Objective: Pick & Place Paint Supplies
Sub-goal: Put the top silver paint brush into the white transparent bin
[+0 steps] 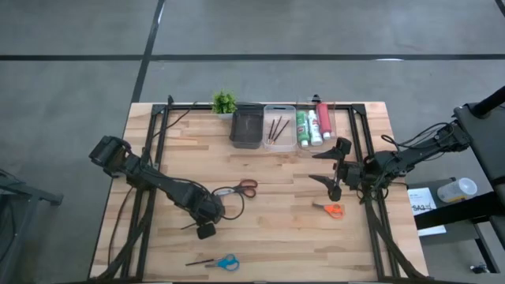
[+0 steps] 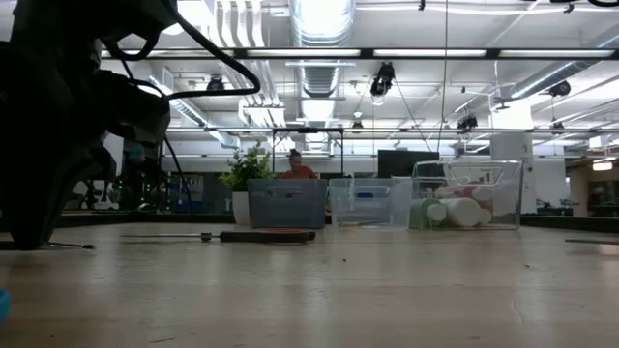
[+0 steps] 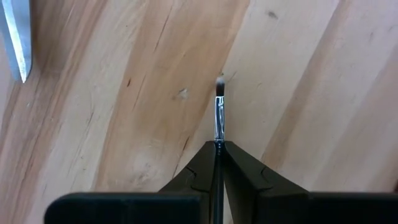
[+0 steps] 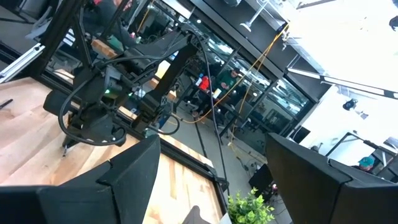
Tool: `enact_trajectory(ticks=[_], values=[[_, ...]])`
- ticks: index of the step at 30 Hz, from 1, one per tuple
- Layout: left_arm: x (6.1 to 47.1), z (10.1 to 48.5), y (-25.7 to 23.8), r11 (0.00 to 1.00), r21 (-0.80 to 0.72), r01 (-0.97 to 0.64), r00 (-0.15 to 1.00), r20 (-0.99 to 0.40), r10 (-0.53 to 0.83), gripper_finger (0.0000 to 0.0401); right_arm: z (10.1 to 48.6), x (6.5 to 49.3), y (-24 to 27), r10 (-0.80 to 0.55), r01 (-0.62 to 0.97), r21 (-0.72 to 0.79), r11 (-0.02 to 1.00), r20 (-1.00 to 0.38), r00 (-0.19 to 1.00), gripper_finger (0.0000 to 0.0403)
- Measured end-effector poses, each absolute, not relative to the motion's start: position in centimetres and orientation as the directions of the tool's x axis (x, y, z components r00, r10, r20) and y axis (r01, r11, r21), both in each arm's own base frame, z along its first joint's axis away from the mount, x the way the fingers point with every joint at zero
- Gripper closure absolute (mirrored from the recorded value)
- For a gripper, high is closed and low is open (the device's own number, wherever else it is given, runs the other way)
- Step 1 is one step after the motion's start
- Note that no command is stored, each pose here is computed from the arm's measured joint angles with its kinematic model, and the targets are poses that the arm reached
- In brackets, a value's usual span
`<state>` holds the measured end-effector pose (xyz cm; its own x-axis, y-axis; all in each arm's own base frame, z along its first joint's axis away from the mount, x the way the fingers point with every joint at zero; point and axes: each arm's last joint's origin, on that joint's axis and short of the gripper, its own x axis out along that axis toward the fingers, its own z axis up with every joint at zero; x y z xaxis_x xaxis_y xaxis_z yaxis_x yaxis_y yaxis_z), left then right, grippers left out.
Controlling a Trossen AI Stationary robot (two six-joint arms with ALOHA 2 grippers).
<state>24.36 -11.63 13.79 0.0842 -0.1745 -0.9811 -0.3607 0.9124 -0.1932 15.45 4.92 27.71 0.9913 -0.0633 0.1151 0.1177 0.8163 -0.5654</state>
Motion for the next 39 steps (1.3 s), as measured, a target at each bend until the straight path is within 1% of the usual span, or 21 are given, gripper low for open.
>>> enact_trajectory(ticks=[10,23,29,34,39], values=[[25.4,15.1,-12.1,0.912,-0.221,-0.345,0.126,-0.974,-0.188,0.0372,27.7,15.4,4.9,-0.063,0.118,-0.563,0.818,0.115,0.991,0.0115],[27.0,17.0,-12.6,0.934,-0.220,-0.282,0.230,-0.960,-0.157,0.0372,27.7,15.4,4.9,-0.063,0.117,-0.562,0.819,0.115,0.991,0.0115],[28.1,18.4,-12.8,0.941,-0.211,-0.263,0.313,-0.941,-0.124,0.0372,27.7,15.4,4.9,-0.063,0.118,-0.563,0.818,0.115,0.991,0.0115],[29.2,19.6,-13.0,0.950,-0.196,-0.244,0.423,-0.903,-0.077,0.0372,27.7,15.5,4.9,-0.063,0.118,-0.566,0.816,0.115,0.991,0.0115],[30.1,20.3,-13.3,0.965,-0.213,-0.154,0.509,-0.854,-0.107,0.0372,27.7,15.4,4.9,-0.063,0.117,-0.559,0.821,0.115,0.991,0.0115]])
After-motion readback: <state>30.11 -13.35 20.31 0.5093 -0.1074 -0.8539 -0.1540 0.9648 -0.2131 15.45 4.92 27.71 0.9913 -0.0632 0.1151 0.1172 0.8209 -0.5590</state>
